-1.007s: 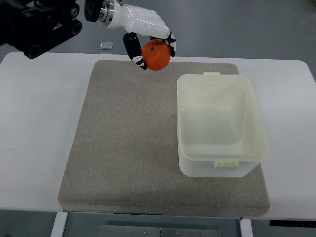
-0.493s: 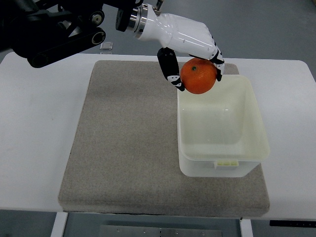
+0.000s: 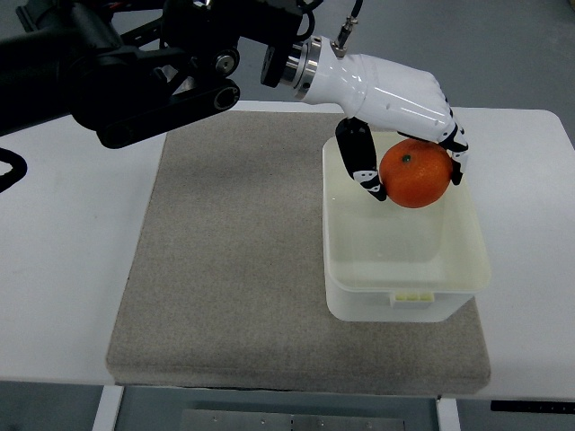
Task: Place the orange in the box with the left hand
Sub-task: 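Lower the orange into the box and open the left hand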
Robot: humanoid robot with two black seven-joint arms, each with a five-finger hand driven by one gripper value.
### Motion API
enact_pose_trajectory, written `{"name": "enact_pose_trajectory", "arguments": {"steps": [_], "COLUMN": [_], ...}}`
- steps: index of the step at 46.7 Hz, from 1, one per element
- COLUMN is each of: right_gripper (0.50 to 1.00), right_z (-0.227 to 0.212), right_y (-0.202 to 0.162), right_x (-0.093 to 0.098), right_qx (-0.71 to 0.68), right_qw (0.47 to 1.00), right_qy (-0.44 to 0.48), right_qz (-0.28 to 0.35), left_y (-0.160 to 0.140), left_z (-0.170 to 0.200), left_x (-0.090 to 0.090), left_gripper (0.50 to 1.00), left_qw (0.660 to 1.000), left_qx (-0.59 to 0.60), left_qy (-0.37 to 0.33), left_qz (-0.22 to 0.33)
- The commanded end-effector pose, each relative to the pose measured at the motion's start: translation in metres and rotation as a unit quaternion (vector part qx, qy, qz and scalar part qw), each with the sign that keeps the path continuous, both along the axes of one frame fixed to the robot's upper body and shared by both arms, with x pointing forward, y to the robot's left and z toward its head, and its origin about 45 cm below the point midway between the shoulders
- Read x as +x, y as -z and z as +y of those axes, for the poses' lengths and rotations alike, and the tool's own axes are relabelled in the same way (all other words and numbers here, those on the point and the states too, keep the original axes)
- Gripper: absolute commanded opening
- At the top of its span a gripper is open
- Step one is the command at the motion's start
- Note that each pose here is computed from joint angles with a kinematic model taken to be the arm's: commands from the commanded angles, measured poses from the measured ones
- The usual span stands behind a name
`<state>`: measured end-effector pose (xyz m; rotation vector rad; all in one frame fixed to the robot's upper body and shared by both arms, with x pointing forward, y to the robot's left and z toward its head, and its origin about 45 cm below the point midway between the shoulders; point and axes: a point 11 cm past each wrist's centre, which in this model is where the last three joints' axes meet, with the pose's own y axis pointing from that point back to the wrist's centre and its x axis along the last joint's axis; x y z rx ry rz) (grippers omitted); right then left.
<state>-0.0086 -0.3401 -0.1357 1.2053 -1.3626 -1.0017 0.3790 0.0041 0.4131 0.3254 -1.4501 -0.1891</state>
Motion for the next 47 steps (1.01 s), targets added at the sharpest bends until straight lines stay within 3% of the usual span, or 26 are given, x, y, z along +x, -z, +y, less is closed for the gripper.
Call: {"name": "enact_pose_trajectory", "arguments": {"steps": [1, 23, 40, 43, 47], "right_gripper": [0.926, 0.926, 0.926, 0.926, 0.926], "right_z": [0.000, 0.000, 0.000, 0.000, 0.000], "right_y": [0.000, 0.000, 0.000, 0.000, 0.000], "right_x": [0.000, 0.000, 0.000, 0.000, 0.000], "right_qx": [0.000, 0.000, 0.000, 0.000, 0.000], "right_qw": [1.000, 1.000, 1.000, 1.000, 1.000], "right_qy": [0.000, 0.000, 0.000, 0.000, 0.000], "right_qz": [0.000, 0.000, 0.000, 0.000, 0.000], "left_y": [0.014, 0.055, 0.061, 0.061, 0.068], "left_z": [-0.002, -0.003, 0.001, 0.001, 0.003], "left_x": [0.006, 0.011, 0.015, 0.015, 0.015], "left_gripper": [0.500, 0.500, 0.500, 0.608, 0.657], "left_qw": [1.000, 0.998, 0.997, 0.997, 0.997], "left_qx": [0.002, -0.002, -0.001, -0.001, 0.001], "left_qy": [-0.010, -0.029, -0.039, -0.039, -0.041], "left_qz": [0.014, 0.060, 0.065, 0.067, 0.072]}}
